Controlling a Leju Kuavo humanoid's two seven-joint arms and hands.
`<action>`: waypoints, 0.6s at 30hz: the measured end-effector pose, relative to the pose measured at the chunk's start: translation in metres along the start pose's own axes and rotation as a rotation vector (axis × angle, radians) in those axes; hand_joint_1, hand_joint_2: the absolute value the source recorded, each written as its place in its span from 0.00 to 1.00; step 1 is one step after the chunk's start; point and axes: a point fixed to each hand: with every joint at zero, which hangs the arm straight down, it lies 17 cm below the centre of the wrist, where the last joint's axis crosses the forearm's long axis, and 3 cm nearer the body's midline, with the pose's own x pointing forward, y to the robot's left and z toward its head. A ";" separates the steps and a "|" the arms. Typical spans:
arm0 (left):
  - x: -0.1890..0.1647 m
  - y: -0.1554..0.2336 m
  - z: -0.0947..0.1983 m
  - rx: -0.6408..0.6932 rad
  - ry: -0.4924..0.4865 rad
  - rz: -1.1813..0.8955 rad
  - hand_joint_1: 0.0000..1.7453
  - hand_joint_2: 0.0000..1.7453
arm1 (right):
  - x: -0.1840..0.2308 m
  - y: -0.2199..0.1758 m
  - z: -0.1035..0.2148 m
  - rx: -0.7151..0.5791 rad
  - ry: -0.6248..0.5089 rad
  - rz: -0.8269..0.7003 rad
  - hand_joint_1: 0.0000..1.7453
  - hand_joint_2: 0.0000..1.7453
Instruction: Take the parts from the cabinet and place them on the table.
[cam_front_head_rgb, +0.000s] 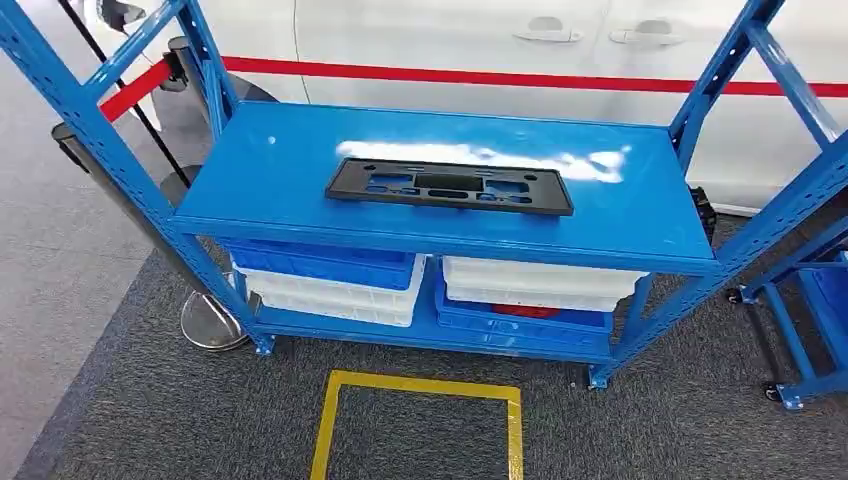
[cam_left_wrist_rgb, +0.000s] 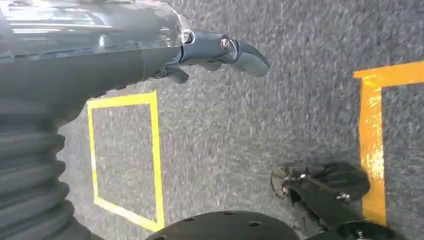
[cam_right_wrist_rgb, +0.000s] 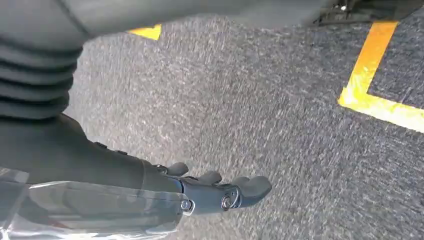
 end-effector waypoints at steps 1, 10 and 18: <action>0.001 0.000 0.000 0.007 -0.001 -0.008 0.00 1.00 | 0.001 0.001 0.000 -0.002 -0.002 0.010 0.00 0.00; 0.011 0.008 -0.001 0.080 -0.011 -0.096 0.00 1.00 | 0.011 0.006 0.002 -0.042 -0.028 0.134 0.00 0.00; 0.018 0.016 0.000 0.140 -0.019 -0.174 0.00 1.00 | 0.026 0.010 0.004 -0.081 -0.079 0.296 0.00 0.00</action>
